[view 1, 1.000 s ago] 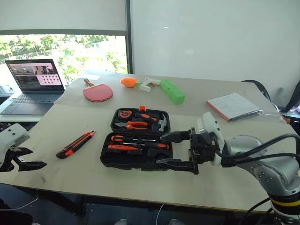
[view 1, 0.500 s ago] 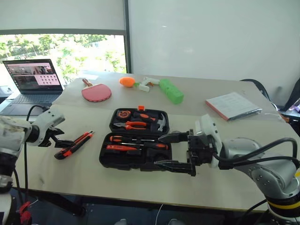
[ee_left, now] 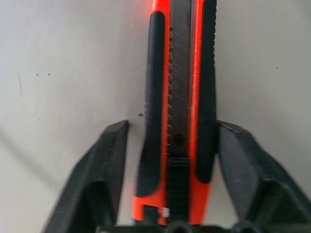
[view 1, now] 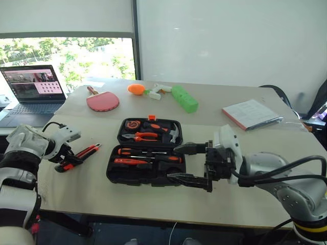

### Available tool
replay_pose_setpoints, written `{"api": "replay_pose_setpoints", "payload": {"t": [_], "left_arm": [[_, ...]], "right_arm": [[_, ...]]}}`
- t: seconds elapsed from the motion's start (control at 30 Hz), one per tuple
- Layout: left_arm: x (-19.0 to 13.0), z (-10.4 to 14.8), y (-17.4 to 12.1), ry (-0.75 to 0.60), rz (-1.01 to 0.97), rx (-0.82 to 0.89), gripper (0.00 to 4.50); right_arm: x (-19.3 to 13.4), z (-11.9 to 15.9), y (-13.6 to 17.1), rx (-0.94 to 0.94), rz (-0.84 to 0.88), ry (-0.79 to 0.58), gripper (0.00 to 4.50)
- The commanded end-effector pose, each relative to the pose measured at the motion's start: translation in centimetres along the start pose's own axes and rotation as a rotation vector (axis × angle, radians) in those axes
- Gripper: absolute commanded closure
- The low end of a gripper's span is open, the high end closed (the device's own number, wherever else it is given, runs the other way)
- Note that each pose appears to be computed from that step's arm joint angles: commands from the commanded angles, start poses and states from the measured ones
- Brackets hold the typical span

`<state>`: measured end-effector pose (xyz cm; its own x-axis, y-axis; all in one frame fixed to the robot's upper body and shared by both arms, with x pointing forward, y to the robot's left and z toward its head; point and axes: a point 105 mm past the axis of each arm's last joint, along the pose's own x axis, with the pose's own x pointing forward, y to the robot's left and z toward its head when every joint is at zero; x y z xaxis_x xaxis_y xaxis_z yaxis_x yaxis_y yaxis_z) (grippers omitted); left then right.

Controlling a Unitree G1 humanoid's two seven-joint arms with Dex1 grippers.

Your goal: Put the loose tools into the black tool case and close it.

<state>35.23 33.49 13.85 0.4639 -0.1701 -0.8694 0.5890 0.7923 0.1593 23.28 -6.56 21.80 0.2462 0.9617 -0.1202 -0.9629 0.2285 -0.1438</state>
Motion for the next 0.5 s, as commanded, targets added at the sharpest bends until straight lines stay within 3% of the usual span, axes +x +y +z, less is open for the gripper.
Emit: {"api": "replay_pose_setpoints", "payload": {"t": [0.03,0.13,0.2,0.3,0.4,0.5], "left_arm": [[-0.2,0.7,0.4,-0.027,0.019,-0.003,2.88],[-1.2,2.5,1.1,-0.103,0.055,0.007,2.88],[-3.0,6.1,0.4,-0.233,0.023,0.096,2.88],[-5.7,11.0,-2.7,-0.377,-0.085,0.312,2.88],[-6.5,12.5,-5.8,-0.401,-0.196,0.444,2.88],[-6.0,13.1,-10.7,-0.352,-0.327,0.683,2.88]], "right_arm": [[-0.2,1.0,0.4,-0.031,0.007,-0.026,0.0],[-0.2,1.0,0.4,-0.032,0.005,-0.024,0.0],[-0.4,0.9,0.5,-0.033,0.008,-0.018,0.0],[-0.5,0.8,0.6,-0.031,0.012,-0.011,0.0],[-0.5,0.7,0.7,-0.029,0.016,-0.007,0.0],[-0.4,0.6,0.9,-0.026,0.017,-0.006,0.0]]}}
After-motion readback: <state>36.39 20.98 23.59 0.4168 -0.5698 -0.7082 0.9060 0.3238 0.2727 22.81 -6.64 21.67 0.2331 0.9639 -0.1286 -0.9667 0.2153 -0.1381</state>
